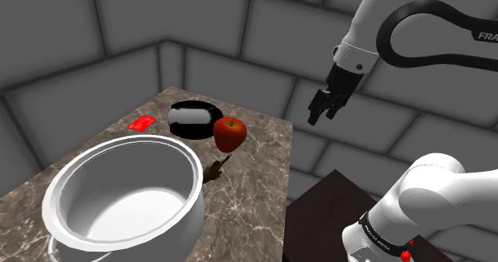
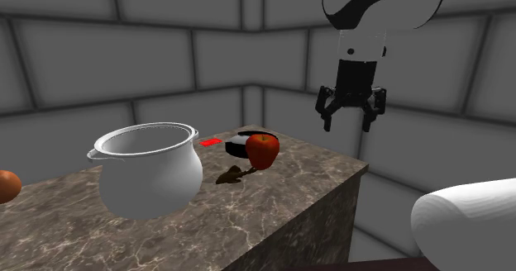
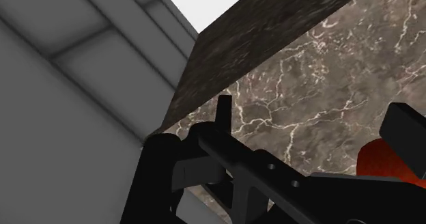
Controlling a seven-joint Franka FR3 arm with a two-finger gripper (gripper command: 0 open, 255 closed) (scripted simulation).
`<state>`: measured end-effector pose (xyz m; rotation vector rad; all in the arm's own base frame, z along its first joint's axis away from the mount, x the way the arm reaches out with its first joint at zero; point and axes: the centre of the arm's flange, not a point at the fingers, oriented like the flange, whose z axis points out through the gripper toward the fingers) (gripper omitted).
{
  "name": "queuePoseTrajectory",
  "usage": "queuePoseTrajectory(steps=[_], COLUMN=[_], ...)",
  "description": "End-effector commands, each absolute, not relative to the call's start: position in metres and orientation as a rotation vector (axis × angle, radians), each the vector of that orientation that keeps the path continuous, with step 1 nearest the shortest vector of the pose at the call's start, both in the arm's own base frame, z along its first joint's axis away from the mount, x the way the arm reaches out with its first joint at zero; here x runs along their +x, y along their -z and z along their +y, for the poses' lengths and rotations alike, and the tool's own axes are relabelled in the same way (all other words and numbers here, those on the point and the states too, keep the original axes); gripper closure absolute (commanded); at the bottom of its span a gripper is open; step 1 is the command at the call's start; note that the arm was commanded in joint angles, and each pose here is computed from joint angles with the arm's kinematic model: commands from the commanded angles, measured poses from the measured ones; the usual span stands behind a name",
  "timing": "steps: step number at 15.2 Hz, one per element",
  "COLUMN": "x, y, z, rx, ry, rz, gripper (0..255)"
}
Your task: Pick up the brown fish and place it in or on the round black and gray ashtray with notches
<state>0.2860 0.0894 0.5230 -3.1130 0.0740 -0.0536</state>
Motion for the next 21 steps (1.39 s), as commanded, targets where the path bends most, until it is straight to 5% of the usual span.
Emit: queuePoseTrajectory(steps=[1, 21], x=[0.287, 0.347], y=[-0.512, -0.403], z=[0.11, 0.328], rx=[-3.099, -2.895], ry=[0.062, 0.14], rz=[0.152, 0.825], gripper=[0, 0])
